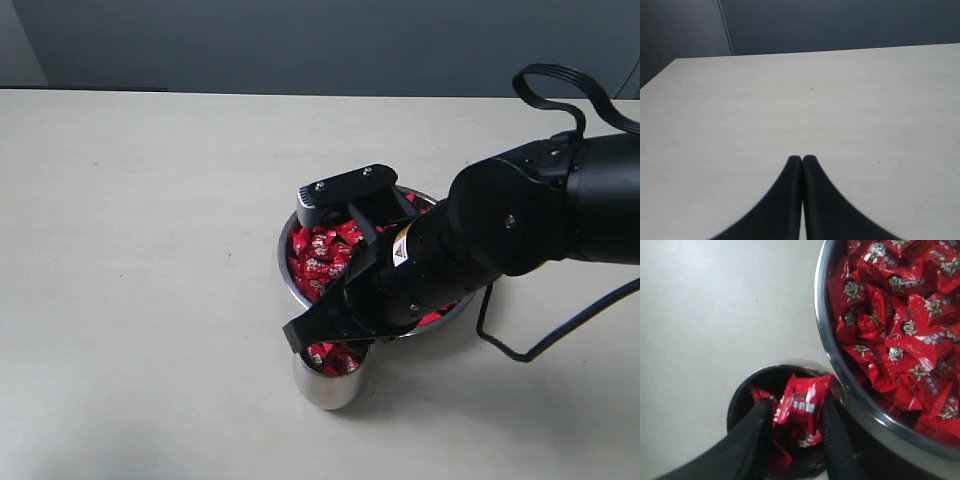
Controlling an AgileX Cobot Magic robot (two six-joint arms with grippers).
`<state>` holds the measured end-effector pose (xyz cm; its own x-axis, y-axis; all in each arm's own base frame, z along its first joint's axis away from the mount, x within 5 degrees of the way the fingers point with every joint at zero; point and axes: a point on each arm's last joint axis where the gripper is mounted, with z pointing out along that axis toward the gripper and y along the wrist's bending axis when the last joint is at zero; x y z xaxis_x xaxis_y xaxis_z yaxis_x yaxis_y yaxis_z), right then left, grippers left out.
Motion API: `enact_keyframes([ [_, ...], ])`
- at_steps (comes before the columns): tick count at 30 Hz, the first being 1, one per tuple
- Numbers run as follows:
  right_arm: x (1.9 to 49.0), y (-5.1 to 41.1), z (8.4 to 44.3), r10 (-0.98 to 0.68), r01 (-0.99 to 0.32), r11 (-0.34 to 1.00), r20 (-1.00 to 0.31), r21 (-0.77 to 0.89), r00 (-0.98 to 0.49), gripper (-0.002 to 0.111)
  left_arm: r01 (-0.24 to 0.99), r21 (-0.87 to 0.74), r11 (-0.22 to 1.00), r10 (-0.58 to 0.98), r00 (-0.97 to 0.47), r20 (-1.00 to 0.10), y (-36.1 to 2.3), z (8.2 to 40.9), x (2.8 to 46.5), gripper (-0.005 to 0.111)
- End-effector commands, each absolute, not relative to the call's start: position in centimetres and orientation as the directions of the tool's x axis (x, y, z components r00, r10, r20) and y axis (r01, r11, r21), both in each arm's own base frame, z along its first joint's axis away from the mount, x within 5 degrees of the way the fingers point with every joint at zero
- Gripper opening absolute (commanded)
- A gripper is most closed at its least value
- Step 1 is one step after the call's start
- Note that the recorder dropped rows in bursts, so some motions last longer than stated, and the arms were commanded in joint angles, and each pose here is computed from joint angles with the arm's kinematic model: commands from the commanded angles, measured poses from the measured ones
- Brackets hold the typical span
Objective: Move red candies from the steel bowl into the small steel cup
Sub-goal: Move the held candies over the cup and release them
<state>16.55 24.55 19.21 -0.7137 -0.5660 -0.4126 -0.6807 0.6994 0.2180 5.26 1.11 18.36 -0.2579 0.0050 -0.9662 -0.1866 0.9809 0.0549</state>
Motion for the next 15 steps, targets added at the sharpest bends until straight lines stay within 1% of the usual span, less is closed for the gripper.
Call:
enact_keyframes([
  [1,16.3,24.3,19.9,-0.585,-0.691,0.689,-0.395,0.219,-0.708,0.034,-0.181,0.055,0.982,0.009,-0.25,-0.968,1.1,18.3,5.3,0.0],
  [15,15.9,23.5,24.0,-0.527,-0.72,0.66,-0.55,0.217,-0.648,0.034,-0.181,0.055,0.982,0.009,-0.25,-0.968,1.1,18.3,5.3,0.0],
])
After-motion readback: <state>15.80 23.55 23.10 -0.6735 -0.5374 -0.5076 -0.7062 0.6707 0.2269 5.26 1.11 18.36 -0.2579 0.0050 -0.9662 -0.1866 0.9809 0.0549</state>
